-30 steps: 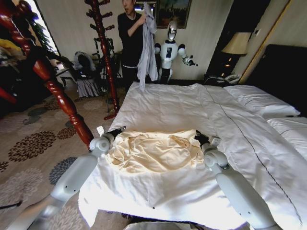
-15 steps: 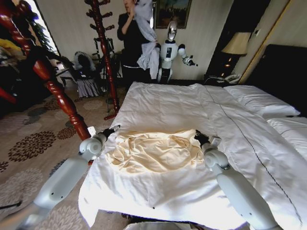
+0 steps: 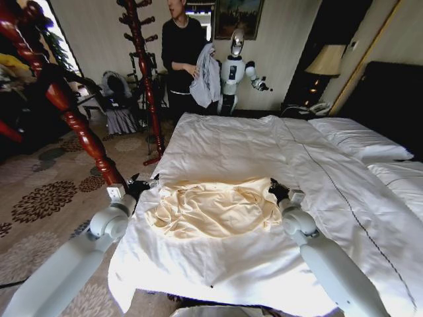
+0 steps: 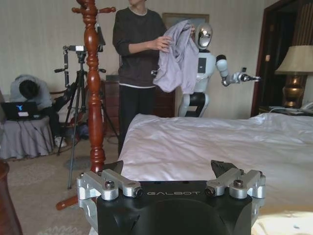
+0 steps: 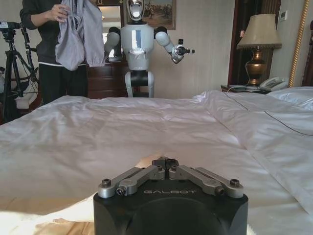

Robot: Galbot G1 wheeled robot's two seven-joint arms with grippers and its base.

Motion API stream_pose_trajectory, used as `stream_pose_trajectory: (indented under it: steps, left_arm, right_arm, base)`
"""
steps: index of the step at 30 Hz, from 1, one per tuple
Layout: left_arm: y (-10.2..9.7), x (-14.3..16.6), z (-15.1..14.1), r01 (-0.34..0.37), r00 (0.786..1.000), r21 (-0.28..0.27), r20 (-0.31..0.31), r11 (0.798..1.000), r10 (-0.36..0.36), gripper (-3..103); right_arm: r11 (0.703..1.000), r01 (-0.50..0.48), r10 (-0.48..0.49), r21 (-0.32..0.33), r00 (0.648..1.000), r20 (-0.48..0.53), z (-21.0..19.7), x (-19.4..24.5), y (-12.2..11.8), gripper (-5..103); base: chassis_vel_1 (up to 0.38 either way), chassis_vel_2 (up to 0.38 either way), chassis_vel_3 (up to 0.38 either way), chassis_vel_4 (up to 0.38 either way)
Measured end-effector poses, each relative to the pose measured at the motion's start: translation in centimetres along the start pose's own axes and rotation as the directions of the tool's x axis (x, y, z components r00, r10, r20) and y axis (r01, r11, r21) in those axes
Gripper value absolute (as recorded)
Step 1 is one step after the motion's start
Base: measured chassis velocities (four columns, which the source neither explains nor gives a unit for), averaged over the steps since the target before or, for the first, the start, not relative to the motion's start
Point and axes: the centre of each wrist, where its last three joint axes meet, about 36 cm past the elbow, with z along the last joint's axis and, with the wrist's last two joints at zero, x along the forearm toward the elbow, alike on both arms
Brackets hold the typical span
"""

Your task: Pick up the clothes from the bed and hang them on the clothes hanger.

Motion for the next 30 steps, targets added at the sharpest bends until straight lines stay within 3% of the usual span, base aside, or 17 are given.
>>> stream_pose_trajectory:
  steps: [4, 10, 13, 23, 30]
  left_arm:
    - [-1.4, 1.5, -1.3, -0.035, 0.999, -0.010, 0.028, 0.999, 0.035, 100]
    - [-2.6, 2.5, -5.9, -0.076, 0.993, -0.025, 0.086, 0.997, 0.077, 100]
    - [-3.3, 3.0, -9.9, -0.099, 0.990, -0.010, 0.102, 0.995, 0.099, 100]
    - [-2.8, 3.6, -16.2, -0.018, 0.993, -0.020, 0.117, 1.000, 0.021, 100]
    - [-1.0, 2.9, -21.2, 0.024, 0.986, -0.015, 0.165, 1.000, -0.021, 100]
  right_arm:
    - [1.000, 0.004, -0.004, 0.006, 1.000, 0.006, -0.1, 0.3, 0.1, 0]
    - [1.000, -0.003, 0.003, 0.008, 1.000, 0.014, -0.3, 0.8, -0.1, 0]
    - [1.000, -0.012, 0.012, 0.010, 1.000, 0.017, -0.3, 1.3, -0.4, 0]
    - [0.999, -0.039, 0.039, 0.013, 0.999, 0.031, -0.8, 1.7, -1.5, 0]
    - [0.999, -0.041, 0.040, 0.017, 0.999, 0.035, -1.0, 1.9, -1.7, 0]
  base:
    - [0.000, 0.000, 0.000, 0.000]
    - [0.000, 0.000, 0.000, 0.000]
    - [0.000, 0.000, 0.000, 0.000]
    - [0.000, 0.000, 0.000, 0.000]
    - [0.000, 0.000, 0.000, 0.000]
